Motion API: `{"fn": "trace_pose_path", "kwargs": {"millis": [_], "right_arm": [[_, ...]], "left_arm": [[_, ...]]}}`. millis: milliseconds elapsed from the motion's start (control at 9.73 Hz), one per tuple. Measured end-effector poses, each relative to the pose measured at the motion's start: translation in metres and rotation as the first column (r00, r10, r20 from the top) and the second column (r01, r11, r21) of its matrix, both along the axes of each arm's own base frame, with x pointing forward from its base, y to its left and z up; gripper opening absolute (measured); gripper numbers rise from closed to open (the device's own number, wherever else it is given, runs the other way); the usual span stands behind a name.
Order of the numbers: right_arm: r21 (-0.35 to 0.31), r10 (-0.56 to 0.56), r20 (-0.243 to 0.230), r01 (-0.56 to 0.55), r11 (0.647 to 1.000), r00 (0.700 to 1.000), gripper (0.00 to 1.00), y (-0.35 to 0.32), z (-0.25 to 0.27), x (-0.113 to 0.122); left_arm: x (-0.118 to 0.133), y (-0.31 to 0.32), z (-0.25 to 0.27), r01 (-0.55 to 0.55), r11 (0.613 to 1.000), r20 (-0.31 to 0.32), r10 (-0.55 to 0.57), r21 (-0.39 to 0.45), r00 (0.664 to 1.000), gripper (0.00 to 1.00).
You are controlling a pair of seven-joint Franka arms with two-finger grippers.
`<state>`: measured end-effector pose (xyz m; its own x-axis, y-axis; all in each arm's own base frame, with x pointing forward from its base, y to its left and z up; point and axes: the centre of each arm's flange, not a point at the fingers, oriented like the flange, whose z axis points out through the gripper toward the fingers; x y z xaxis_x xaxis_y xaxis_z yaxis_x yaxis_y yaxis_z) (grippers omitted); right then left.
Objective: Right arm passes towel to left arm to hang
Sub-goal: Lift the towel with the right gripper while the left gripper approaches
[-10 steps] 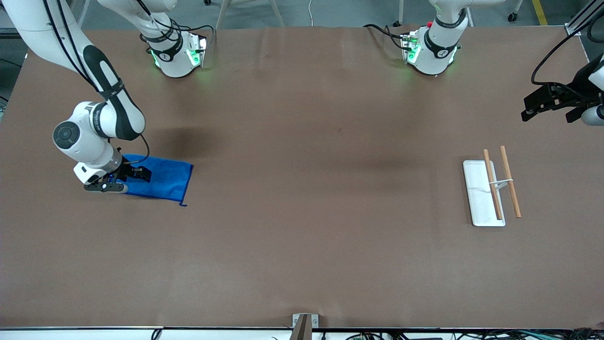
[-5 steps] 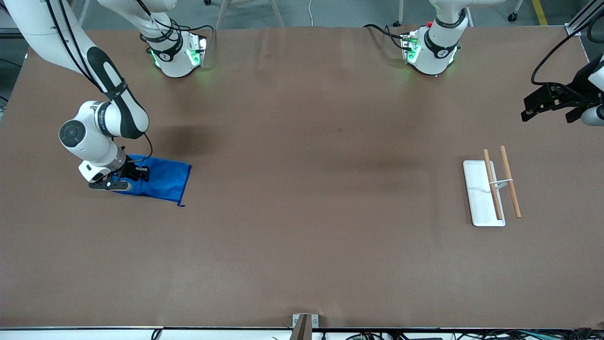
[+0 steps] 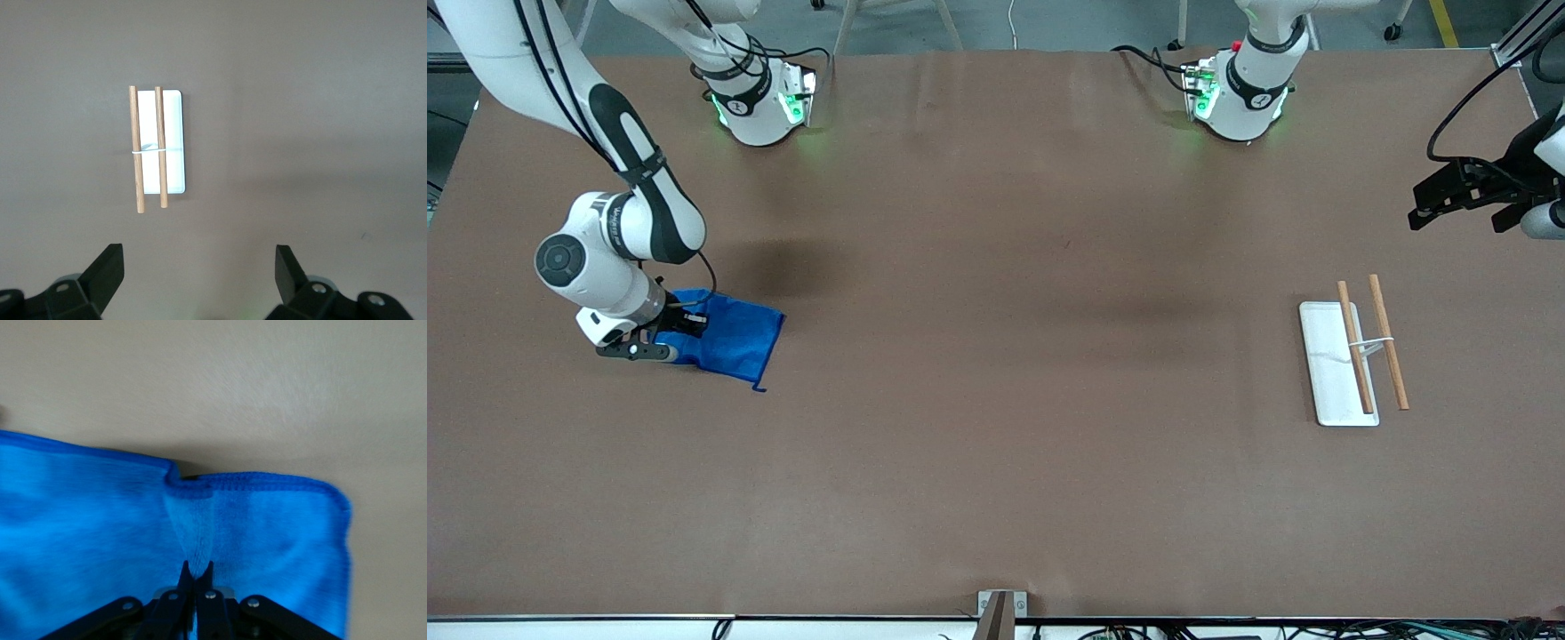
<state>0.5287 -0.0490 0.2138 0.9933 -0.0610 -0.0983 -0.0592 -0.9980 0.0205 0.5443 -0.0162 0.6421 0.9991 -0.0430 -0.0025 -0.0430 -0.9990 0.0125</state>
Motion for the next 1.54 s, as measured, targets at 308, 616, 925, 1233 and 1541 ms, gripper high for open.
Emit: {"fn": "trace_pose_path", "kwargs": {"millis": [308, 616, 925, 1233, 1541], "right_arm": [[0.046, 0.015, -0.05, -0.012, 0.999, 0.999, 0.04, 0.031, 0.135, 0.055], [0.159, 0.053, -0.024, -0.048, 0.986, 0.998, 0.04, 0.133, 0.206, 0.074], [0.356, 0.034, 0.043, -0.047, 0.933, 0.998, 0.04, 0.24, 0.227, 0.073], [0.59, -0.043, 0.069, -0.006, 0.807, 0.997, 0.04, 0.329, 0.218, 0.067], [0.739, -0.039, -0.021, 0.041, 0.673, 0.999, 0.04, 0.42, 0.194, 0.046]], "left_arm": [[0.0, 0.0, 0.0, -0.001, 1.0, 0.0, 0.001, 0.0, 1.0, 1.0], [0.0, 0.0, 0.0, -0.001, 1.0, -0.001, 0.001, -0.002, 1.0, 1.0], [-0.002, -0.006, -0.003, 0.003, 0.998, -0.022, -0.004, -0.057, 1.0, 1.0], [-0.004, -0.028, -0.025, 0.004, 0.971, -0.087, -0.025, -0.238, 0.996, 1.0], [-0.007, -0.058, -0.072, 0.055, 0.893, -0.153, -0.137, -0.447, 0.979, 1.0]]}}
